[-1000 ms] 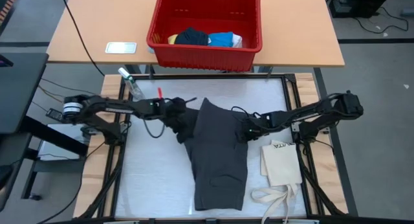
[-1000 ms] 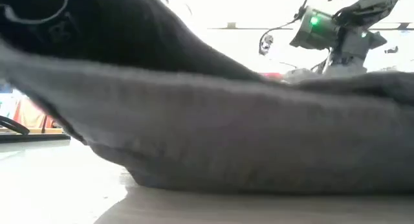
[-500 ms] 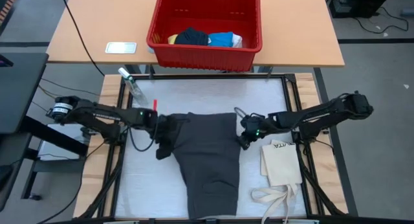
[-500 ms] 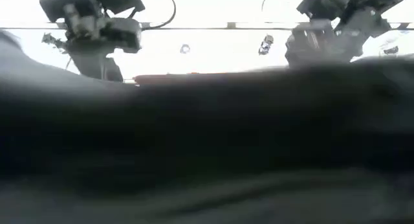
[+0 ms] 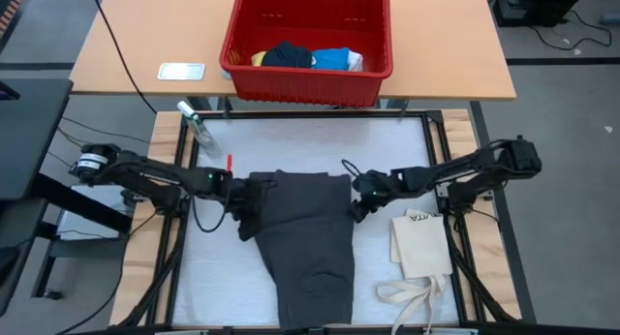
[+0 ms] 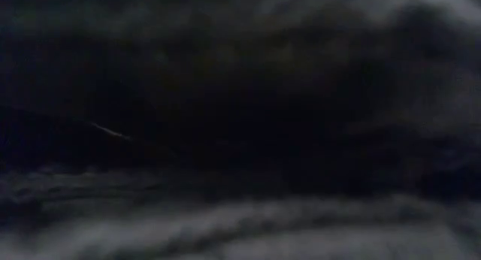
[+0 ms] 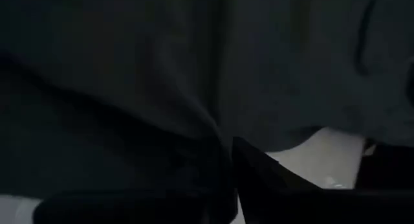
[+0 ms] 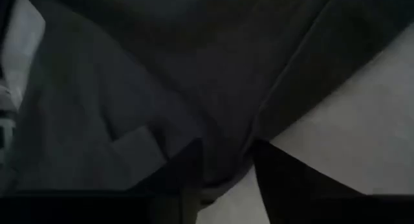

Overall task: Fold laundry
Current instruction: Fold the dark blue shorts

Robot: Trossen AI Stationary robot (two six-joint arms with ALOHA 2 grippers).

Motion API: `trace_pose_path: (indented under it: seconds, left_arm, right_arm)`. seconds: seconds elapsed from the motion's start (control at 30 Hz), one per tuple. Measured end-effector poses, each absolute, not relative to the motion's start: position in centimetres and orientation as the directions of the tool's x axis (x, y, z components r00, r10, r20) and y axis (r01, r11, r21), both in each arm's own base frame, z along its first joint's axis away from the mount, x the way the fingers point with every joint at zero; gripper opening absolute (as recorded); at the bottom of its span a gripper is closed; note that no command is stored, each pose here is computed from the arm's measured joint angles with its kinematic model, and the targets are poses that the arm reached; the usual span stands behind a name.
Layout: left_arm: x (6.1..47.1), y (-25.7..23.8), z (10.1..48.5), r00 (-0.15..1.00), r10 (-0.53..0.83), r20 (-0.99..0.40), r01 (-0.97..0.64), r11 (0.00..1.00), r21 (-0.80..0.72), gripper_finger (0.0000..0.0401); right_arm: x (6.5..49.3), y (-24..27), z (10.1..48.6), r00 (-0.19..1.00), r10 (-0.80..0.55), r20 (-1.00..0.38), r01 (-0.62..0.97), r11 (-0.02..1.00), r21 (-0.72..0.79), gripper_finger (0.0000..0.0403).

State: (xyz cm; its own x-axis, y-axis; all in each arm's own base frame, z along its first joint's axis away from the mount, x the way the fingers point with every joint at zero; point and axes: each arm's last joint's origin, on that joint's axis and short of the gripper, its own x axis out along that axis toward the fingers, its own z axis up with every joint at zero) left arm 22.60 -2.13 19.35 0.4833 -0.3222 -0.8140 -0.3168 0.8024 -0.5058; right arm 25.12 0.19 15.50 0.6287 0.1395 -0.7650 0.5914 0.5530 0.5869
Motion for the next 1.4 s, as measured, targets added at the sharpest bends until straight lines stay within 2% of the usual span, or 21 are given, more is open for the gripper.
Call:
trace_pose_path:
  seconds: [0.1, 0.23, 0.33, 0.43, 0.6, 0.83, 1.0, 1.07, 1.17, 1.23, 1.4]
  left_arm:
    - [22.9, -1.5, 20.7, 0.531, -0.265, -0.805, -0.339, 0.803, -0.489, 0.0068]
    - [22.8, 0.2, 21.6, 0.557, -0.106, -0.824, -0.457, 0.789, -0.411, 0.0085]
    - [22.7, 1.9, 21.4, 0.562, -0.015, -0.827, -0.559, 0.731, -0.393, 0.0104]
    - [23.2, 3.5, 20.4, 0.536, 0.037, -0.844, -0.587, 0.734, -0.341, 0.0127]
    - [24.6, 5.5, 18.2, 0.499, 0.074, -0.863, -0.643, 0.699, -0.312, 0.0157]
    - [25.5, 6.8, 15.4, 0.438, 0.061, -0.897, -0.687, 0.666, -0.291, 0.0162]
    - [26.2, 6.9, 14.3, 0.437, 0.044, -0.898, -0.672, 0.680, -0.293, 0.0133]
    - [26.2, 7.0, 14.3, 0.439, 0.041, -0.897, -0.671, 0.680, -0.297, 0.0100]
    - [26.1, 7.0, 14.5, 0.436, 0.029, -0.900, -0.673, 0.674, -0.304, 0.0031]
    - [25.9, 7.1, 15.6, 0.439, -0.011, -0.898, -0.670, 0.663, -0.336, 0.0011]
    - [25.6, 6.7, 21.8, 0.432, -0.043, -0.901, -0.643, 0.686, -0.341, 0.0004]
  right_arm:
    - [24.5, -0.3, 16.7, 0.654, 0.062, -0.754, 0.622, 0.523, 0.583, 0.0162]
    - [23.5, -1.4, 17.5, 0.636, -0.065, -0.769, 0.702, 0.461, 0.542, 0.0164]
    - [23.0, -2.2, 17.4, 0.603, -0.103, -0.791, 0.746, 0.426, 0.513, 0.0164]
    - [23.0, -2.8, 17.1, 0.589, -0.117, -0.800, 0.764, 0.402, 0.504, 0.0164]
    - [23.3, -3.3, 16.7, 0.587, -0.107, -0.803, 0.771, 0.379, 0.513, 0.0164]
    - [23.3, -3.2, 16.6, 0.580, -0.100, -0.808, 0.776, 0.369, 0.511, 0.0164]
    - [23.3, -3.2, 16.6, 0.581, -0.101, -0.808, 0.779, 0.357, 0.516, 0.0164]
    - [23.3, -3.2, 16.6, 0.580, -0.101, -0.809, 0.780, 0.355, 0.515, 0.0164]
    - [23.3, -3.2, 16.6, 0.579, -0.101, -0.809, 0.781, 0.355, 0.514, 0.0161]
    - [23.3, -3.2, 16.5, 0.575, -0.100, -0.812, 0.783, 0.353, 0.512, 0.0158]
    - [23.3, -3.2, 16.5, 0.572, -0.099, -0.814, 0.786, 0.352, 0.509, 0.0148]
